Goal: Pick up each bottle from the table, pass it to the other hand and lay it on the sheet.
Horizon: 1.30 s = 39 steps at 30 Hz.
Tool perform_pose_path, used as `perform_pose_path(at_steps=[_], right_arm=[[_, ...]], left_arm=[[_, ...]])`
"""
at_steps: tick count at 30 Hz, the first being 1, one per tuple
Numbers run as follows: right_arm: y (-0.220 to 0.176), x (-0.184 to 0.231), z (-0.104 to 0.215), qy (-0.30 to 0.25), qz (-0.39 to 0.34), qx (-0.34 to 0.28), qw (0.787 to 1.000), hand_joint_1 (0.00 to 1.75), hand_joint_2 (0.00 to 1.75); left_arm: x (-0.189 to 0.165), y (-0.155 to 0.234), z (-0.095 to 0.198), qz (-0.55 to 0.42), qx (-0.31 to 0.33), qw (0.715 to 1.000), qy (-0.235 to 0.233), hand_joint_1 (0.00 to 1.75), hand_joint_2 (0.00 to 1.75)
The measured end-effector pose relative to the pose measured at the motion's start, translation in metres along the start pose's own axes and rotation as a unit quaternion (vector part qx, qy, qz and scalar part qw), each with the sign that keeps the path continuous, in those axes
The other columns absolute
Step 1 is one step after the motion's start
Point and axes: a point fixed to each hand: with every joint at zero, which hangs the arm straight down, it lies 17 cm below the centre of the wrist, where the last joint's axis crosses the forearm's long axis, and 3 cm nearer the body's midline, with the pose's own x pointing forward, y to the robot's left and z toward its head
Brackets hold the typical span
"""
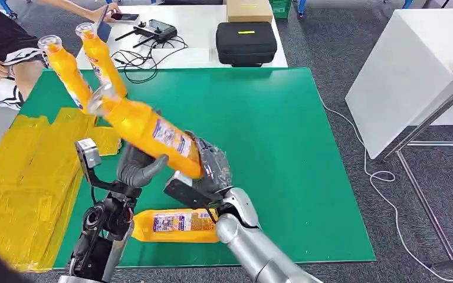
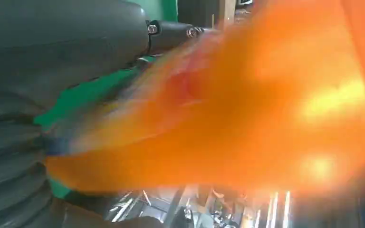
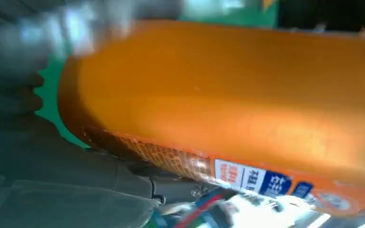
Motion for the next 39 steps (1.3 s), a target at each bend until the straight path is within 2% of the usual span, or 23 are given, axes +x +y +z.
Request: perform_pose_path(at_steps=[16,17,18,29,39], right_arm=[[0.014,0.013,0.003,-0.020,0.034,0.015,0.999,1.75,1.75],[0.014,0.013,0.003,-0.020,0.036,0.016,0.999,1.75,1.75],[0.014,0.013,0.003,-0.020,0.037,0.016,0.999,1.75,1.75],[0.017,0.018,0.003,-0.023,0.038,0.016,0.999,1.75,1.75],[0.017,0.022,0.001,-0.027,0.037,0.015,0.999,1.75,1.75]], left_arm=[[-0.003,0.007,0.007,0.010,0.012,1.000,-0.002,0.00,1.75],[-0.004,0.007,0.007,0.011,0.013,1.000,-0.002,0.23,1.75],[-0.004,0.008,0.007,0.012,0.014,1.000,-0.001,1.73,1.75],[0.009,0.036,0.011,0.041,0.083,0.995,-0.040,1.75,1.75],[0.014,0.037,0.010,0.044,0.091,0.994,-0.049,1.75,1.75]])
